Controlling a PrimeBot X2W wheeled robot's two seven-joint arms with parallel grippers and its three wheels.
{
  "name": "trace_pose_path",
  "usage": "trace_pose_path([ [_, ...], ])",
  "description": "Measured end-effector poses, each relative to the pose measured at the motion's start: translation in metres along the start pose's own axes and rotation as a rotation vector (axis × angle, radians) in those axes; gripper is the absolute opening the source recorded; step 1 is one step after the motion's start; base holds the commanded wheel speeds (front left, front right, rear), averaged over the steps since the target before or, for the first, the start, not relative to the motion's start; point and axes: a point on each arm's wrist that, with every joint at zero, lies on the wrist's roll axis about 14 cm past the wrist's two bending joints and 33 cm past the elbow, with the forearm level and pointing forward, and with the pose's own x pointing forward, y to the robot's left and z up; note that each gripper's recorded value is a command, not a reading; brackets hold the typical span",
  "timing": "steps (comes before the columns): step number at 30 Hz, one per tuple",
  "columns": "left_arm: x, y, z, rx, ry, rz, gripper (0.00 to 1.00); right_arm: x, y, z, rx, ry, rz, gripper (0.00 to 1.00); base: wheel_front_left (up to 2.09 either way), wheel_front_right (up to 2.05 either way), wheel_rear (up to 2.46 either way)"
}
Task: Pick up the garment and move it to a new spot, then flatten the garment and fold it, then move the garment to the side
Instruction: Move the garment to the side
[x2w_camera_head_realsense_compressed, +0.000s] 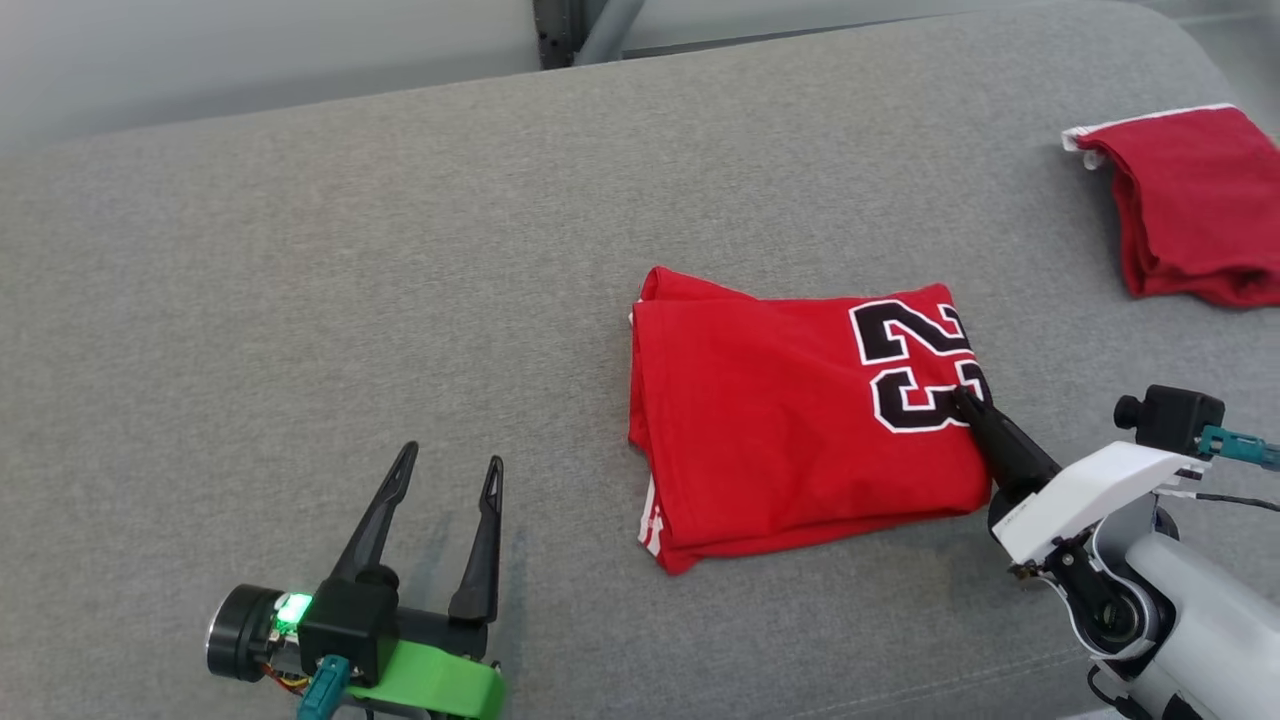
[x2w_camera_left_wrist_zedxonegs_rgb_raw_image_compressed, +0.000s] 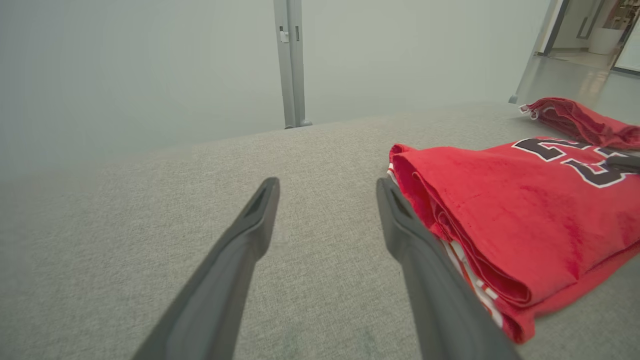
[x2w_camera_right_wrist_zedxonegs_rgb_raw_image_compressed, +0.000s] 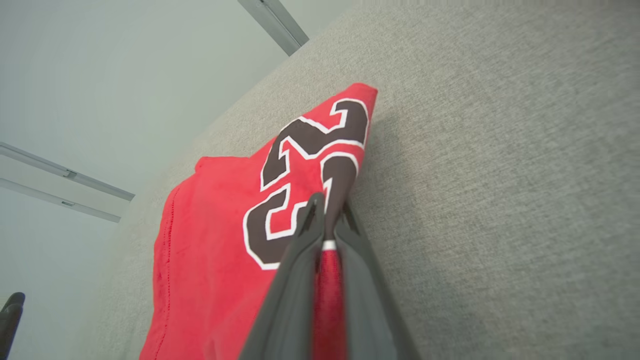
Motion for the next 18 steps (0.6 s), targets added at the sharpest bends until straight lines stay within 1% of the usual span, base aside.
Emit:
trace_pose_path([
  [4,0.01,-0.008,-0.004,0.002,0.006,-0.042,1.0,-0.006,-0.005,0.005,-0.002,-0.019,-0.017,0.0,0.0,0.0,0.0],
  [5,0.015,-0.015,-0.008,0.002,0.013,-0.075,1.0,-0.01,-0.008,0.008,-0.005,-0.032,-0.026,0.0,0.0,0.0,0.0],
  [8,0.021,-0.02,-0.012,0.001,0.018,-0.103,1.0,-0.013,-0.011,0.011,-0.007,-0.042,-0.039,0.0,0.0,0.0,0.0],
  [9,0.028,-0.025,-0.014,0.002,0.018,-0.13,1.0,-0.013,-0.015,0.017,-0.014,-0.061,-0.05,0.0,0.0,0.0,0.0],
  [15,0.041,-0.034,-0.024,0.0,0.028,-0.185,1.0,-0.01,-0.027,0.027,-0.034,-0.081,-0.082,0.0,0.0,0.0,0.0],
  [18,0.051,-0.036,-0.027,0.001,0.024,-0.205,1.0,-0.001,-0.03,0.035,-0.068,-0.084,-0.083,0.0,0.0,0.0,0.0],
])
